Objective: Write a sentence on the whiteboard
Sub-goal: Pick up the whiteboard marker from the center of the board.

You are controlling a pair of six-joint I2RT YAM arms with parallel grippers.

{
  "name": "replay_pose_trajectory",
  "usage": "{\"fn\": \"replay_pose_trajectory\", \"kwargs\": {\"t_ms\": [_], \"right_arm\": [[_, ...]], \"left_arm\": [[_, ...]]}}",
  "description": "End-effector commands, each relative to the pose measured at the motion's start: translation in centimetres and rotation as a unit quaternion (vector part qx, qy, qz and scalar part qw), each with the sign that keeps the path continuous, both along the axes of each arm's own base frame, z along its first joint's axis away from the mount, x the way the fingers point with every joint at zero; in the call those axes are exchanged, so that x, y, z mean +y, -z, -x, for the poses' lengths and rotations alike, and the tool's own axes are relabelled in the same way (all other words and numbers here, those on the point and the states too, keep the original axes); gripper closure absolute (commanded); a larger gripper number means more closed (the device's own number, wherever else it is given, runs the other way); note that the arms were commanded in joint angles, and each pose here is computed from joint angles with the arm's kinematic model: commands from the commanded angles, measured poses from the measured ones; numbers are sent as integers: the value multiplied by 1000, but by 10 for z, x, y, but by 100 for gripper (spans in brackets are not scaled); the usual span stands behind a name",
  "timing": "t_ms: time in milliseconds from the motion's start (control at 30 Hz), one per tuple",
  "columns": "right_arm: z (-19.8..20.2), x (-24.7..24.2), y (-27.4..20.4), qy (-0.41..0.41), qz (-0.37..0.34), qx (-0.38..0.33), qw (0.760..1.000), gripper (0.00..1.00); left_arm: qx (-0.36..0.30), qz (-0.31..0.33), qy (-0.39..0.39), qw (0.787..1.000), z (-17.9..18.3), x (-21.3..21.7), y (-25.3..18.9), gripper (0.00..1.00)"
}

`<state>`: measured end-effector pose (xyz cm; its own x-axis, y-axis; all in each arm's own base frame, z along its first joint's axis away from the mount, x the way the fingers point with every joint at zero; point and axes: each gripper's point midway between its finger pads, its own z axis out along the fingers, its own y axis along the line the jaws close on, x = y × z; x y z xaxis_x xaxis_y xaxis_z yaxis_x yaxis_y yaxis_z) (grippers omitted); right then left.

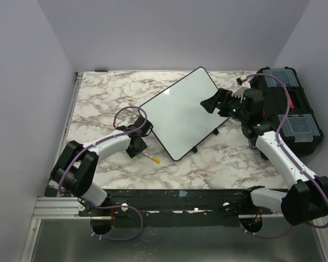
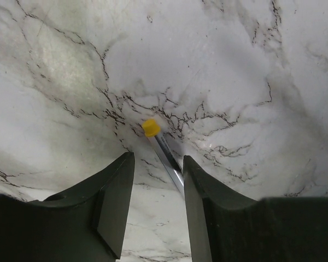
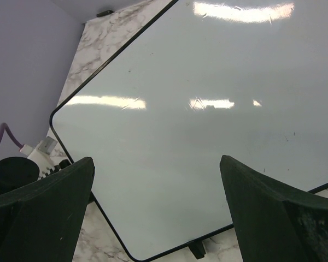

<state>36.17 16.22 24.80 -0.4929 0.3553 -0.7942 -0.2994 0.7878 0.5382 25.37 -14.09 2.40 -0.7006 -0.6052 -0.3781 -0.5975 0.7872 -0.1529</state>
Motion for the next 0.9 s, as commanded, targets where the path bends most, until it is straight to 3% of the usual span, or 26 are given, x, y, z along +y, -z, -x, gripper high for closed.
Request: {"fn": "replay_pose_trajectory", "kwargs": {"t_ms": [0, 167, 367, 867], "right_arm": [[-2, 4, -4, -8, 6, -4, 1000, 0], [-2, 4, -3, -8, 8, -3, 1000, 0], [-1, 4, -2, -9, 8, -1, 1000, 0], [0, 8, -4, -18, 10, 2, 1000, 0]], "left_arm": [[-4, -14, -2, 1000, -8, -1, 1, 58], [16, -23, 5, 1000, -3, 1, 12, 78], [22, -27, 15, 999, 4, 5, 21, 88], [-24, 13, 83, 996, 6, -4, 25, 80]]}}
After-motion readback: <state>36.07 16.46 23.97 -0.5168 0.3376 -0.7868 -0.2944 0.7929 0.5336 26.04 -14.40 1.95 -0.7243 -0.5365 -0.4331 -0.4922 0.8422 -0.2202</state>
